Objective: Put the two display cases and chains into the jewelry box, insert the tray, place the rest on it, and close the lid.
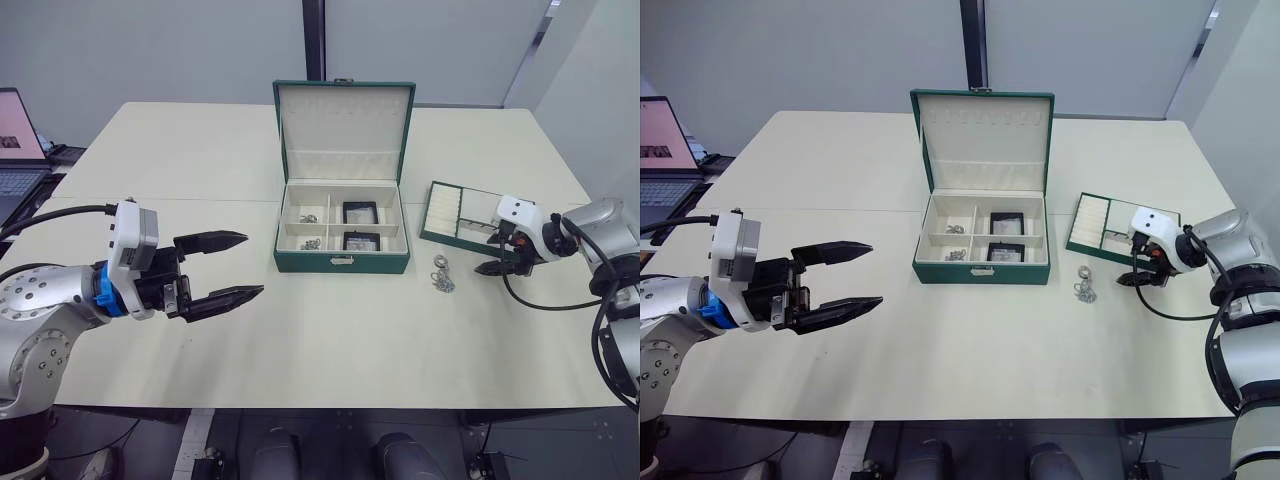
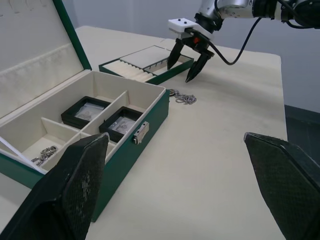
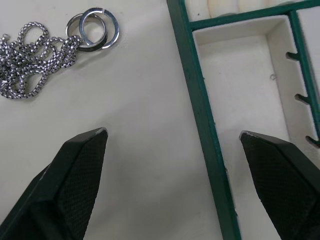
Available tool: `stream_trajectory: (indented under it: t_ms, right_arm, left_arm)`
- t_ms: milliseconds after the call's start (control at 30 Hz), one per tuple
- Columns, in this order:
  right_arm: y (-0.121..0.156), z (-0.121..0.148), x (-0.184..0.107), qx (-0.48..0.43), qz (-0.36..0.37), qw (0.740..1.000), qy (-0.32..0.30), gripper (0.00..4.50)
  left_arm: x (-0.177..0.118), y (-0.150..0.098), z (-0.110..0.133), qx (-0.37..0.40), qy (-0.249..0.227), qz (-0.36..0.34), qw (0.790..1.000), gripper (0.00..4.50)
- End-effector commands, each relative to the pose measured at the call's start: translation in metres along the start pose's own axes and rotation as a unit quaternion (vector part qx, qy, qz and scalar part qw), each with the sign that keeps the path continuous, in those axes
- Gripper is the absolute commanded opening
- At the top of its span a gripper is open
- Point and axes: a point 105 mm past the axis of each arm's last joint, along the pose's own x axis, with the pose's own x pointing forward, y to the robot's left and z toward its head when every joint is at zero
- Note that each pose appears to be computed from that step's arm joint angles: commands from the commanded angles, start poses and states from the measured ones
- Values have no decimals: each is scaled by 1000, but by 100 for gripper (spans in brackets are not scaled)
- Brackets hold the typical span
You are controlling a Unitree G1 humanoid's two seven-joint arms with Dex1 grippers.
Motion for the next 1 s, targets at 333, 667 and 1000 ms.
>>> stream_trajectory:
  t_ms: [333,667,1000]
  right_arm:
    - [-8,11,-2,-3,-18,1000,-18,323]
    - [-7,8,0,4,-16,1000,-17,39]
    - [-8,10,-2,5,-17,1000,-23,2]
  left_arm:
    - [0,-2,17,18,-7,3,1000,450]
    - [0,-4,18,18,-3,5,1000,450]
    - [3,-4,19,19,-3,1,1000,450]
